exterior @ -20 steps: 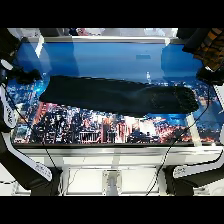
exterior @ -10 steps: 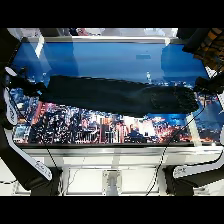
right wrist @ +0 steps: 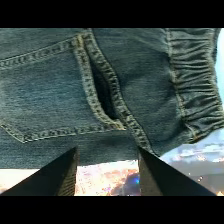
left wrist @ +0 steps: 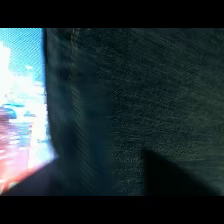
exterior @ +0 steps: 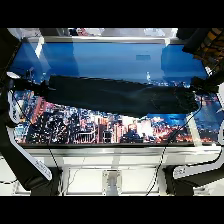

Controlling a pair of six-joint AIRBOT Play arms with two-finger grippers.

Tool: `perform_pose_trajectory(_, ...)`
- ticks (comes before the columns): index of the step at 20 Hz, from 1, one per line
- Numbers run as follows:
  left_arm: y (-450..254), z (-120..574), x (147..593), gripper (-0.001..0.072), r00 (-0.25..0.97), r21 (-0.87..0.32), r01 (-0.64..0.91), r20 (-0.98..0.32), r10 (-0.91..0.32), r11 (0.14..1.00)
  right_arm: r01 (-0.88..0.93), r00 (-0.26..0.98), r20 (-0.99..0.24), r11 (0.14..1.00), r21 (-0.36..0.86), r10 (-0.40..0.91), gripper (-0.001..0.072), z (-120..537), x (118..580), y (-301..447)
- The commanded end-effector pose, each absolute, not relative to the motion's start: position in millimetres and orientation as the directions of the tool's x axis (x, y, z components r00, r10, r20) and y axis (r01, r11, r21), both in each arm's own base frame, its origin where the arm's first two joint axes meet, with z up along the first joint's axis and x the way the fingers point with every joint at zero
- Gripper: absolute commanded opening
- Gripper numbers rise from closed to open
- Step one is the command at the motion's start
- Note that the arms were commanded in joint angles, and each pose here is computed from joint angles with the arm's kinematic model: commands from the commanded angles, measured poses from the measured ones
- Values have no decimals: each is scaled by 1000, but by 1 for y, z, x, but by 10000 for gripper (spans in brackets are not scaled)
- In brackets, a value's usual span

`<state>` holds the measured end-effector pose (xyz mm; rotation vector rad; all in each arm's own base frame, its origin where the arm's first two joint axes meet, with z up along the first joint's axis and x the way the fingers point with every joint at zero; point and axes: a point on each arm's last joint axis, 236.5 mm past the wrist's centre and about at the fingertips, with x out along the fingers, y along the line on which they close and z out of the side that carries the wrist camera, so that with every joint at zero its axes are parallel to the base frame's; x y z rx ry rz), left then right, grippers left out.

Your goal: Fold the clothes and pants, and hang the long-sleeved shirts on hangers.

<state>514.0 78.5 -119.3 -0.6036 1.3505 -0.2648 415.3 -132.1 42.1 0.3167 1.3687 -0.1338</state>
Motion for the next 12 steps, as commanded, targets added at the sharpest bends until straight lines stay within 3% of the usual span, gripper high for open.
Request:
perform_pose_trajectory(1, 68, -123, 512, 109, 204, -589, -166, -805, -557, 791, 259, 208, -974, 955, 144, 91, 410, 43, 420, -125)
perform_pose_trajectory(2, 71, -120, 511, 28, 209, -589, -168, -805, -556, 790, 258, 207, -974, 955, 144, 91, 410, 43, 420, -124)
perform_pose_trajectory(7, 97, -72, 494, 26, 219, -556, -148, -825, -521, 818, 247, 189, -973, 953, 175, 130, 410, 43, 416, -114)
perform_pose_trajectory(12, 162, -6, 425, 26, 111, -297, -165, -953, -282, 940, 214, 164, -977, 962, 171, 137, 410, 53, 402, -109)
